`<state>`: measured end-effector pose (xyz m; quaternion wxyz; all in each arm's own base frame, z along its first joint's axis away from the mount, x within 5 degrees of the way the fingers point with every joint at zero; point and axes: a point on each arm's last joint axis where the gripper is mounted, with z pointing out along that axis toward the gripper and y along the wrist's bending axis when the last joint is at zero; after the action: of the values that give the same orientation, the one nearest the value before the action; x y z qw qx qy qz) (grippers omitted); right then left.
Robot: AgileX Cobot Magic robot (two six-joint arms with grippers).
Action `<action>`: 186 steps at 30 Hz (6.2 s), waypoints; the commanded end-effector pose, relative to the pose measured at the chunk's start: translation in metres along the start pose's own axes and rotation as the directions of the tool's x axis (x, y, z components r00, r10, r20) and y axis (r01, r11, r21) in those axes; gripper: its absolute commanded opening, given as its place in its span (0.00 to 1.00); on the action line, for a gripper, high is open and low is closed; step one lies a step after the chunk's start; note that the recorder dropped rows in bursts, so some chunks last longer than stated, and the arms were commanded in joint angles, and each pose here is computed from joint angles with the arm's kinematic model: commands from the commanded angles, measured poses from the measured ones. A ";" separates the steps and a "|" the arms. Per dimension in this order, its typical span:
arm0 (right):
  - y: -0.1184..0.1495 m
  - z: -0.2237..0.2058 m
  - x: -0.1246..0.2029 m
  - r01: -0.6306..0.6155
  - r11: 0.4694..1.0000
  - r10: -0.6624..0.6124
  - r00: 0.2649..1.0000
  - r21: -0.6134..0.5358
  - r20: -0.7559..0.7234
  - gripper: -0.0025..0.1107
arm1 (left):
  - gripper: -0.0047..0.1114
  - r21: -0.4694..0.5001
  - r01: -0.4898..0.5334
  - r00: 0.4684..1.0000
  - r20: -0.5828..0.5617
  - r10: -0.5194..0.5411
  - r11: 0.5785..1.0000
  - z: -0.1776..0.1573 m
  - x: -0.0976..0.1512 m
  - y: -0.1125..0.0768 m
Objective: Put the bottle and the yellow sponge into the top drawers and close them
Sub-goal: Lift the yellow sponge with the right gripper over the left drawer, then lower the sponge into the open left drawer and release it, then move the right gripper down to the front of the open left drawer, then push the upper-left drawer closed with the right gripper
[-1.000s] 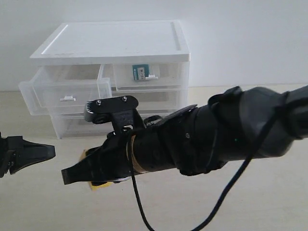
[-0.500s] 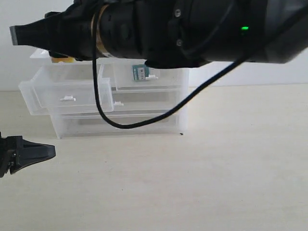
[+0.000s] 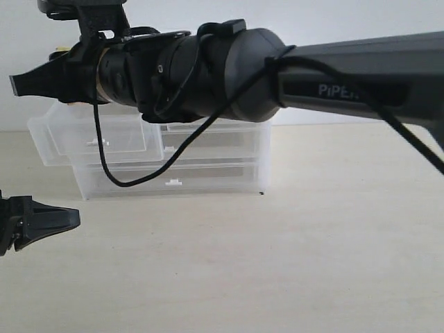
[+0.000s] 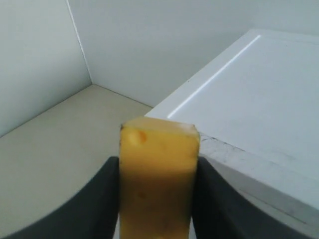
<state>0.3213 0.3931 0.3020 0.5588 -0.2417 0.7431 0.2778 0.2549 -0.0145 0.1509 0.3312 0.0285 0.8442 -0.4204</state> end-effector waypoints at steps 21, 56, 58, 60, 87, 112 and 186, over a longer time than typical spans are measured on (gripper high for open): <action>-0.031 0.021 0.025 -0.063 0.997 0.065 0.996 0.034 -0.057 0.02 | 0.07 0.024 -0.008 1.000 0.018 0.007 1.000 -0.001 -0.002 -0.004; -0.019 -0.001 -0.005 -0.154 0.985 0.154 0.988 -0.075 -0.010 0.46 | 0.07 0.024 -0.008 1.000 0.018 0.007 1.000 -0.001 -0.002 -0.004; -0.018 0.001 0.000 -0.173 0.981 0.172 0.985 -0.086 -0.023 0.46 | 0.07 0.024 -0.008 1.000 0.018 0.007 1.000 -0.001 -0.002 -0.004; -0.019 0.001 0.000 -0.186 0.979 0.185 0.983 -0.078 -0.023 0.46 | 0.07 0.024 -0.008 1.000 0.018 0.007 1.000 -0.001 -0.002 -0.004; -0.028 -0.017 0.022 -0.126 0.986 0.143 0.976 0.112 -0.165 0.02 | 0.07 0.023 -0.003 1.000 0.025 0.003 1.000 -0.001 -0.002 -0.004; -0.006 -0.018 0.016 -0.170 0.985 0.168 0.978 -0.006 -0.124 0.02 | 0.07 0.024 -0.008 1.000 0.018 0.007 1.000 -0.001 -0.002 -0.004; -0.068 0.014 0.016 -0.141 0.987 0.148 0.986 0.083 -0.084 0.02 | 0.07 0.046 -0.018 1.000 0.021 0.018 0.999 -0.002 -0.002 -0.006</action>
<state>0.3700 0.3626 0.2612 0.5084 -0.1902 0.7873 0.2925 0.2548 -0.0162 0.1539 0.3367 0.0317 0.8345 -0.4350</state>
